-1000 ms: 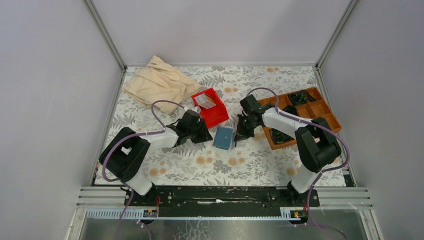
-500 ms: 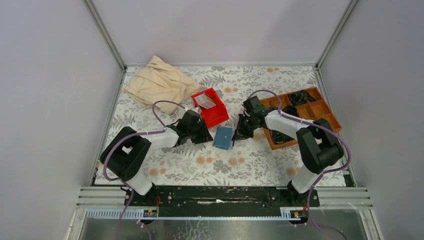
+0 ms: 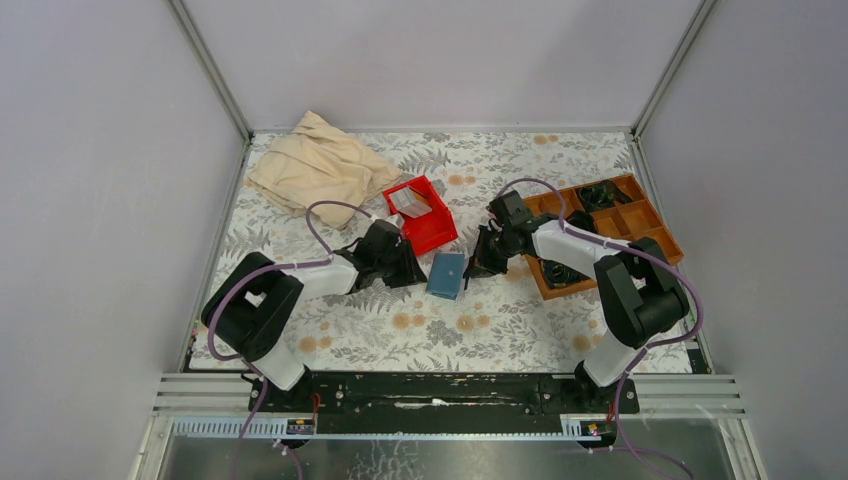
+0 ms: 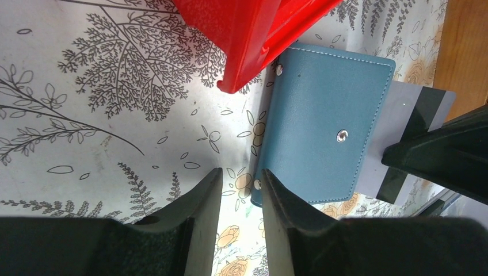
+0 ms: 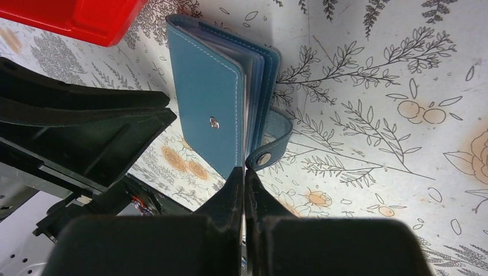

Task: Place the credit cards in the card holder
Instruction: Open the card holder at the center of the board.

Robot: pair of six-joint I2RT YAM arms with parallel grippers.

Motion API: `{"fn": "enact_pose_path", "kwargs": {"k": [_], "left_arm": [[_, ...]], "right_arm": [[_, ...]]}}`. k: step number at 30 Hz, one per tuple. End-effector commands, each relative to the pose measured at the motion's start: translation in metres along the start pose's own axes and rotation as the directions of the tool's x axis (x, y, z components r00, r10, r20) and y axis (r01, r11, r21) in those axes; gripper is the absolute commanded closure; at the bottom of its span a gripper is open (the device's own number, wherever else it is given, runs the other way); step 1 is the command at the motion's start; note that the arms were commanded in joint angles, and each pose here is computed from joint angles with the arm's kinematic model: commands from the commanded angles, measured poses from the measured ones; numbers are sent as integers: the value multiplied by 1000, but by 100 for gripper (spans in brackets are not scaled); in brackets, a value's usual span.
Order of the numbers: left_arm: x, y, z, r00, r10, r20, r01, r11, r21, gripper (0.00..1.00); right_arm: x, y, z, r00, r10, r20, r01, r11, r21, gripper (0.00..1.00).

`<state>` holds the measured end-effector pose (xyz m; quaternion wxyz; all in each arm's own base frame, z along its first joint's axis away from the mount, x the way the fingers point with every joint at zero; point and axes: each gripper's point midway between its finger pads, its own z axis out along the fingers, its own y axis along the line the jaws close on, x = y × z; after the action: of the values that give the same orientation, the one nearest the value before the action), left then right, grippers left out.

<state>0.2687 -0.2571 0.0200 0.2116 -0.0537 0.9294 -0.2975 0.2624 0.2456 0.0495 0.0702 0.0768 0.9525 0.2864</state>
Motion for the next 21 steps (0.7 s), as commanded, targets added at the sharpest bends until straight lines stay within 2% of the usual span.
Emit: {"fn": "enact_pose_path", "kwargs": {"k": [1,21], "left_arm": [[15,14,5,998,15,-58,-17,999,-44,62],[16,15,6,997,16,-73,-20,998,-56,62]], "right_arm": [[-4,10,-7,1000,-5,16,6,998,-55,100],[0,2,3,1000,6,-13,-6,998,-57,100]]}}
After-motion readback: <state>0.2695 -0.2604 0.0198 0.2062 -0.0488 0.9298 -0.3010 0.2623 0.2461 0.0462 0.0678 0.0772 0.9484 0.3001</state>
